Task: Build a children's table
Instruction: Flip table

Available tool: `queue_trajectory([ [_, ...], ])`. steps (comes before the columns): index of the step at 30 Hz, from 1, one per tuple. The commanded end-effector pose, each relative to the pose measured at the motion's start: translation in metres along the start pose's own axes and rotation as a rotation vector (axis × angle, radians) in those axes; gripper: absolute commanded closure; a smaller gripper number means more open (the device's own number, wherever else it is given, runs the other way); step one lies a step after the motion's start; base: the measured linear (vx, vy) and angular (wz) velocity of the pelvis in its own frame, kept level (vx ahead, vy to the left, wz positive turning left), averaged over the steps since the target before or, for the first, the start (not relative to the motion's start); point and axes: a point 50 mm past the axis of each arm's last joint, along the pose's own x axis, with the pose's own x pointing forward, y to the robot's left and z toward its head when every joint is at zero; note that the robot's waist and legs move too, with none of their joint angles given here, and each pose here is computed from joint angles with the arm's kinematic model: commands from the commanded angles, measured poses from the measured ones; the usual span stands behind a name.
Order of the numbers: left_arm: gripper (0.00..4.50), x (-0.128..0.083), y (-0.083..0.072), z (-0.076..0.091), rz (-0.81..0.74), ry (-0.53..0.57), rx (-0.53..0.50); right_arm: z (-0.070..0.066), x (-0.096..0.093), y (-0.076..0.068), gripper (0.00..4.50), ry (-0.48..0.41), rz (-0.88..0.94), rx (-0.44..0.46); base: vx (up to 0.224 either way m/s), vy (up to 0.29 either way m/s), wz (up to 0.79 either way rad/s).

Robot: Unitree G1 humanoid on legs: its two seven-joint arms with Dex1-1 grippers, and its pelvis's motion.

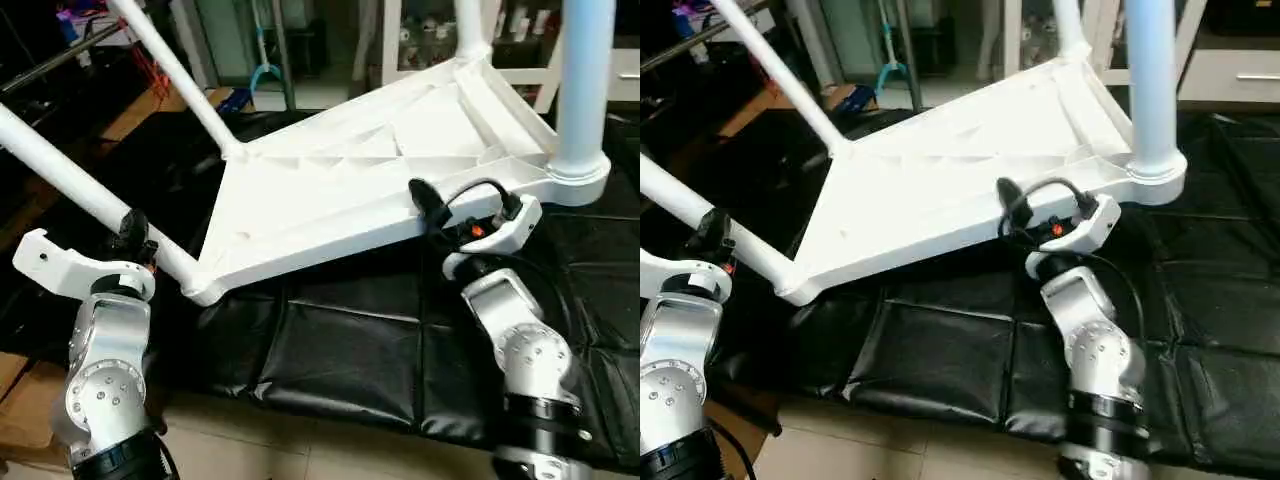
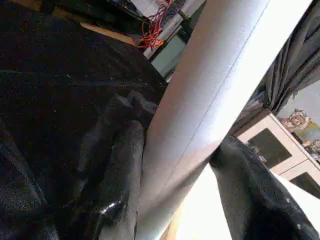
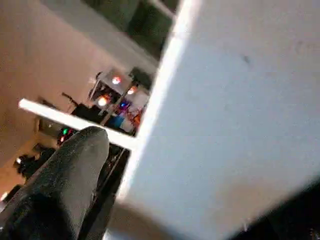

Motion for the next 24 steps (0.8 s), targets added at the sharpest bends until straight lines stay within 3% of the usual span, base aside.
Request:
queue_trajectory([
  [1, 2.67, 0.0, -0.002, -0.012, -0.014, 0.049, -0.166, 0.0, 0.003, 0.0, 0.0, -0.018, -0.025, 0.012, 0.0, 0.0, 0.0],
  [7, 2.67, -0.002, -0.004, -0.016, -0.017, 0.061, -0.18, 0.0, 0.009, 0.004, 0.62, -0.06, -0.017, 0.056, 0.0, 0.0, 0.0],
  [24, 2.67, -0.003, -0.004, -0.016, -0.011, 0.056, -0.184, 0.005, 0.017, 0.009, 2.07, -0.077, -0.013, 0.004, 0.0, 0.0, 0.0],
])
